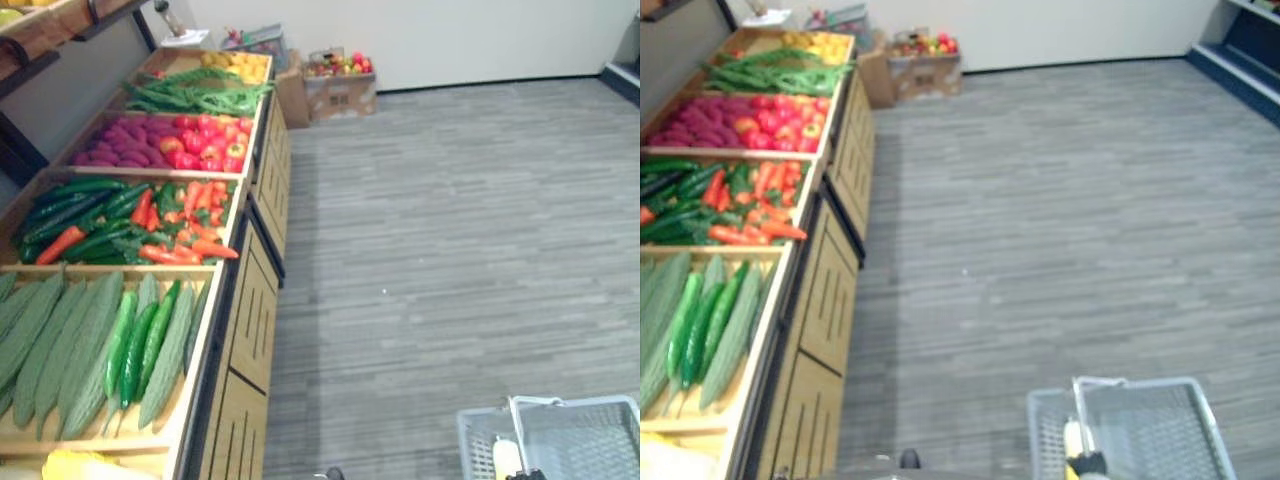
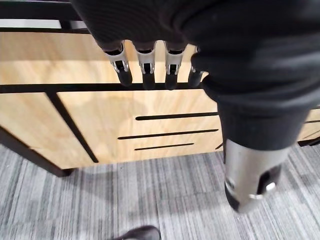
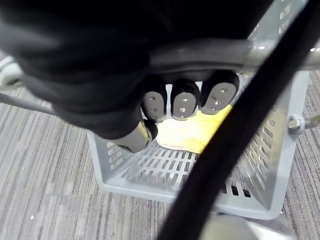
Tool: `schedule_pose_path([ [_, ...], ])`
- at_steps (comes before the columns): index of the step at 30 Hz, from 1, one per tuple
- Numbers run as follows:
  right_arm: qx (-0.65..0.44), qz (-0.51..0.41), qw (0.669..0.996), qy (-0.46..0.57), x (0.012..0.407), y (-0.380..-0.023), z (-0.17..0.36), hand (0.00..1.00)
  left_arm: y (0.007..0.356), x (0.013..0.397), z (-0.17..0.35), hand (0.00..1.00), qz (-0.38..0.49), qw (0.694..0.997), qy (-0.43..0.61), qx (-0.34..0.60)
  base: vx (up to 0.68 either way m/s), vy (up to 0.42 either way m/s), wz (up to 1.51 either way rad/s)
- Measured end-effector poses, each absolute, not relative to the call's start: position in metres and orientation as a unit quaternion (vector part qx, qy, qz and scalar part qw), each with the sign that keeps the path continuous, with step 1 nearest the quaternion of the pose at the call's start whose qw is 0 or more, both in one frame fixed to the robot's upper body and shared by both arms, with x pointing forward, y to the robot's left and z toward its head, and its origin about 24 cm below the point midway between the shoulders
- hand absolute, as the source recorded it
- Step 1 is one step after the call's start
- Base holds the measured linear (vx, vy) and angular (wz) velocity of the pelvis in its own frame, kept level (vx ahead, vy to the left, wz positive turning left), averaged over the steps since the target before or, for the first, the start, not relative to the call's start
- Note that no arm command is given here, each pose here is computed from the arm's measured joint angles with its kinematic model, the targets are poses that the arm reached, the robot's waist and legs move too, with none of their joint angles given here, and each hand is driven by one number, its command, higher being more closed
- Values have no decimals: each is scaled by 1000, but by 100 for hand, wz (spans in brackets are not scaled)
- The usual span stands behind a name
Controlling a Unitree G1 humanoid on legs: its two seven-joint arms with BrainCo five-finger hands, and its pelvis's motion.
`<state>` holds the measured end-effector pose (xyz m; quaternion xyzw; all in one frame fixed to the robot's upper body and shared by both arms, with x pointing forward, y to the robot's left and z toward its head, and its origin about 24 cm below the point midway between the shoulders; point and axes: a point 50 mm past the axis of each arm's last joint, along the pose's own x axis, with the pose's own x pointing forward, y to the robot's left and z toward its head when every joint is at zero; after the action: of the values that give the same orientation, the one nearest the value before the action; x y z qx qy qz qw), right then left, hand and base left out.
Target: Pick vegetable in the basket
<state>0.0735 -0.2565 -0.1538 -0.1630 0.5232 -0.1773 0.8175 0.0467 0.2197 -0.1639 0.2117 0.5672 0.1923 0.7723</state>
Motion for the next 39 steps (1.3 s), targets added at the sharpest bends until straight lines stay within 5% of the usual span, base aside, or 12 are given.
schedule_pose_path([
  [12, -83, -210, 801, 555, 51, -235, -164, 100, 227, 63, -162, 0, 228, 787, 559, 127, 369, -29, 41],
  [22, -100, -231, 785, 565, 41, -255, -161, 100, 209, 62, -166, 0, 272, 778, 565, 50, 623, -307, 20],
  [31, -132, -232, 812, 520, 81, -270, -149, 100, 209, 52, -167, 0, 268, 770, 576, 65, 373, -5, 7],
  [39, -109, -201, 836, 498, 99, -238, -153, 100, 218, 21, -166, 0, 322, 734, 594, 64, 570, 268, -10],
])
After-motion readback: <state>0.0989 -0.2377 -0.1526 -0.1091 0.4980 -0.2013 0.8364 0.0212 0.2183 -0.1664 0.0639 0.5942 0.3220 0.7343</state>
